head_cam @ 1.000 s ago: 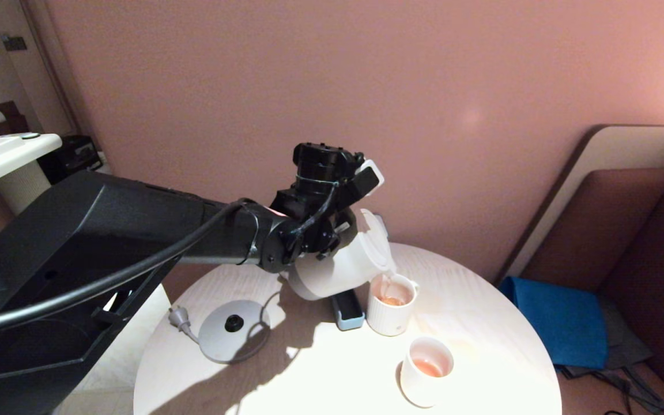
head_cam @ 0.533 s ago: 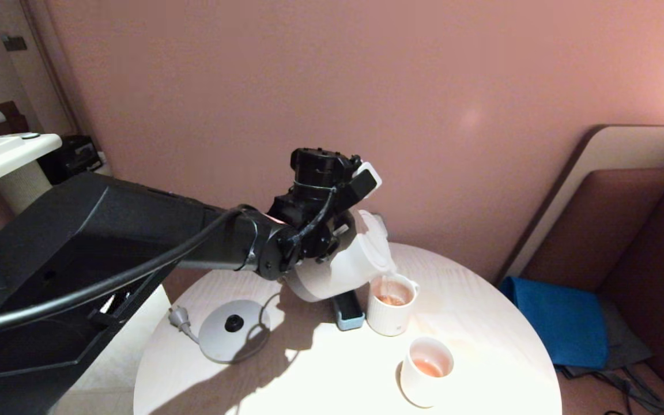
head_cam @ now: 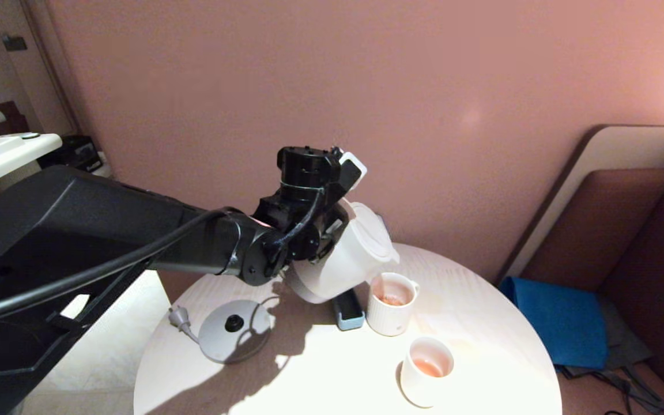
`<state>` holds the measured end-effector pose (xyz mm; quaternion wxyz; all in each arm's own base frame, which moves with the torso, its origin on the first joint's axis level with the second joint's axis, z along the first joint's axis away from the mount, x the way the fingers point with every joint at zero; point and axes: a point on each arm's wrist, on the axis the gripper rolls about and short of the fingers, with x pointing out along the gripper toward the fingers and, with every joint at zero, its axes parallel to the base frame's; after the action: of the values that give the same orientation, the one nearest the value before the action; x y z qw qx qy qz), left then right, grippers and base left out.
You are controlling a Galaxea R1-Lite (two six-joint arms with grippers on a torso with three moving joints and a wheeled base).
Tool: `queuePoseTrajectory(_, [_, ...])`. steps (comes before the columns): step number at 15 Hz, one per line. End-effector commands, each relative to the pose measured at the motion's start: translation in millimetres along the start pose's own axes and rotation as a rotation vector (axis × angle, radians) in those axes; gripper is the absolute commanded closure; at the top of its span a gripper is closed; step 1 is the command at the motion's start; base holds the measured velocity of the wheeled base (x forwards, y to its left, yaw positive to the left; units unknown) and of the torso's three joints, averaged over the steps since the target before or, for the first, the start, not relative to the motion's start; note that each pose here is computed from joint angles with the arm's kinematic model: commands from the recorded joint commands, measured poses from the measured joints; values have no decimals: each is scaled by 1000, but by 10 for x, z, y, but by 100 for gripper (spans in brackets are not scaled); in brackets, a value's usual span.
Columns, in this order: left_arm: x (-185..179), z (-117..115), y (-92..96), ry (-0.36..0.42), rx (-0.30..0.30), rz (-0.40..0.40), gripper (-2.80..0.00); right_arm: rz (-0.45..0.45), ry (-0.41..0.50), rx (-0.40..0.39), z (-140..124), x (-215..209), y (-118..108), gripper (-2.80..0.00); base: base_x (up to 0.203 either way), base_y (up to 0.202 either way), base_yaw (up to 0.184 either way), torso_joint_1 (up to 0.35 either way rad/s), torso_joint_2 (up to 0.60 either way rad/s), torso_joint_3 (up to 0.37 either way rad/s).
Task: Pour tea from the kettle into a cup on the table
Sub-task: Pour water into the cup, then put down the kettle on the table
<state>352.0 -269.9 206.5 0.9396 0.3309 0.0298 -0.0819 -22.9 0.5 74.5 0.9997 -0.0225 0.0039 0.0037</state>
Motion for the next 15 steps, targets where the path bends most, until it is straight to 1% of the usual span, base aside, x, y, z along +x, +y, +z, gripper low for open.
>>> queuePoseTrajectory(1, [-64, -16, 34, 7, -80, 0, 0, 0, 1, -1, 0, 1, 0, 0, 0, 0, 0, 0, 0, 0])
queuePoseTrajectory(3, [-101, -41, 42, 14, -155, -5, 0, 0, 1, -1, 0, 1, 0, 0, 0, 0, 0, 0, 0, 0])
queuePoseTrajectory(5, [-133, -27, 80, 10, -251, -1, 0, 0, 1, -1, 0, 1, 0, 0, 0, 0, 0, 0, 0, 0])
queuePoseTrajectory(7, [-229, 44, 214, -11, -354, 12, 0, 0, 1, -1, 0, 1, 0, 0, 0, 0, 0, 0, 0, 0])
queuePoseTrajectory(8, [-320, 70, 302, -21, -393, 17, 0, 0, 1, -1, 0, 1, 0, 0, 0, 0, 0, 0, 0, 0])
queuePoseTrajectory(9, [-435, 89, 399, -29, -420, 20, 0, 0, 1, -1, 0, 1, 0, 0, 0, 0, 0, 0, 0, 0])
queuePoseTrajectory(12, [-939, 124, 817, -75, -491, 43, 0, 0, 1, -1, 0, 1, 0, 0, 0, 0, 0, 0, 0, 0])
queuePoseTrajectory(13, [-1115, 98, 967, -88, -510, 57, 0, 0, 1, -1, 0, 1, 0, 0, 0, 0, 0, 0, 0, 0])
queuePoseTrajectory(15, [-1471, -64, 1217, -71, -519, 77, 0, 0, 1, -1, 0, 1, 0, 0, 0, 0, 0, 0, 0, 0])
